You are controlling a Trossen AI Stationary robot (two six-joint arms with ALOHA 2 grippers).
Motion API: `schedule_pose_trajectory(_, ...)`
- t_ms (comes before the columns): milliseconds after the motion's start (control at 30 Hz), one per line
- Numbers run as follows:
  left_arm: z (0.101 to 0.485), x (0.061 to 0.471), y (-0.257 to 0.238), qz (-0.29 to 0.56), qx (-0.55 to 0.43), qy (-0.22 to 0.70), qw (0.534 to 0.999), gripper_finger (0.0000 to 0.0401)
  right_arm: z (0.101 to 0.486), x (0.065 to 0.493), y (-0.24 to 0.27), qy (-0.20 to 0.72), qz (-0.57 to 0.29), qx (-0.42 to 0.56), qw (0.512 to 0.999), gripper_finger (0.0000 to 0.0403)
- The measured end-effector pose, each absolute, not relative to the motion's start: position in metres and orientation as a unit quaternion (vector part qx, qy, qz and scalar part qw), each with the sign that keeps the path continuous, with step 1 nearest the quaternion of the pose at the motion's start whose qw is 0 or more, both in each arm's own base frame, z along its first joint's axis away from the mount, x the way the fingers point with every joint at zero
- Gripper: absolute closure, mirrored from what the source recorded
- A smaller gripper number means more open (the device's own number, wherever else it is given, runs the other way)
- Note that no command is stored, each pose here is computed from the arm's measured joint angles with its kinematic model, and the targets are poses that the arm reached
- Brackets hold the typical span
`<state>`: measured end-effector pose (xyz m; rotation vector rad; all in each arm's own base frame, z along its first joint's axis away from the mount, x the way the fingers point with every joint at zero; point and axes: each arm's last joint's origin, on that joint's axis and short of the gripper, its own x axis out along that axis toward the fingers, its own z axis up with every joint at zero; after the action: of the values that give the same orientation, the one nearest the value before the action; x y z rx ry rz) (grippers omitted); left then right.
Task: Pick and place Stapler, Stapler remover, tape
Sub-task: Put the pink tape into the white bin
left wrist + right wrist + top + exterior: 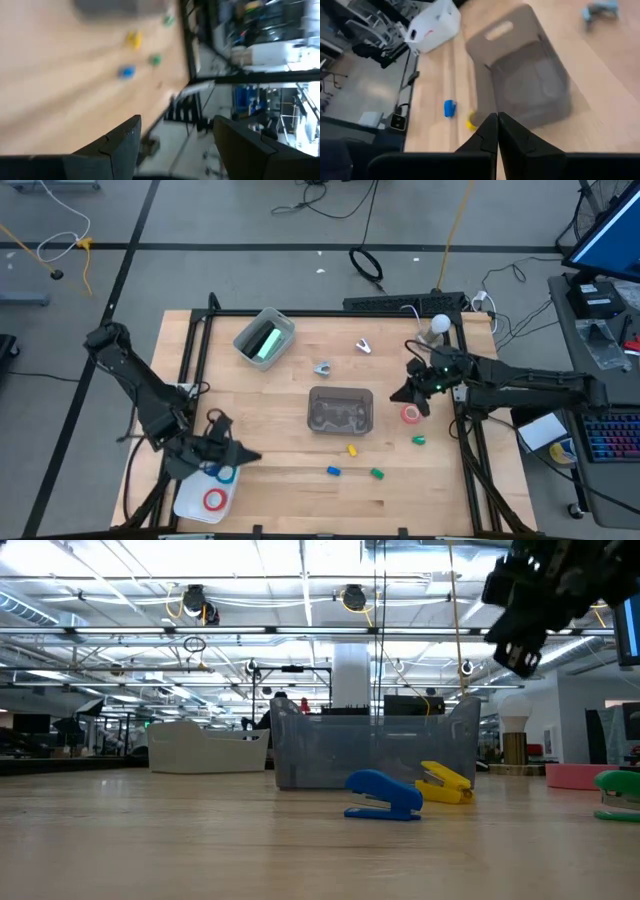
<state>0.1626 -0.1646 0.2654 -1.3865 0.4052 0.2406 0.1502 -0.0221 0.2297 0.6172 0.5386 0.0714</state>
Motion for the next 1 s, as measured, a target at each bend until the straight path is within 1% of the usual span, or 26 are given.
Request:
schedule_pose_trajectory(100,0.273,0.164,-0.153,0.119,-0.58,0.145,0.792,0.0155,0.244,0.151,-0.011,0.275,0.037,0.277,0.92,0.0402)
schedule_pose_trajectory(200,0.277,0.166,-0.143,0.137,-0.521,0.115,0.835,0.0155,0.258,0.151,0.001,0.318,0.024,0.252,0.914,0.0402)
schedule_pose_trajectory(300,0.279,0.171,-0.135,0.164,-0.454,0.089,0.871,0.0155,0.261,0.149,0.014,0.394,0.008,0.225,0.891,0.0402)
schedule_pose_trajectory(467,0.28,0.179,-0.119,0.222,-0.341,0.06,0.911,0.0155,0.254,0.153,0.033,0.53,-0.026,0.174,0.83,0.0402)
schedule_pose_trajectory(600,0.281,0.186,-0.107,0.253,-0.27,0.064,0.927,0.0155,0.238,0.163,0.044,0.604,-0.03,0.143,0.783,0.0402)
schedule_pose_trajectory(733,0.281,0.192,-0.096,0.277,-0.234,0.067,0.929,0.0155,0.224,0.173,0.047,0.647,-0.027,0.127,0.752,0.04)
schedule_pose_trajectory(867,0.281,0.196,-0.088,0.295,-0.222,0.067,0.927,0.0155,0.22,0.176,0.045,0.655,-0.02,0.104,0.749,0.0382)
schedule_pose_trajectory(1000,0.281,0.198,-0.085,0.3,-0.222,0.067,0.925,0.0155,0.222,0.176,0.041,0.645,-0.029,0.081,0.759,0.0351)
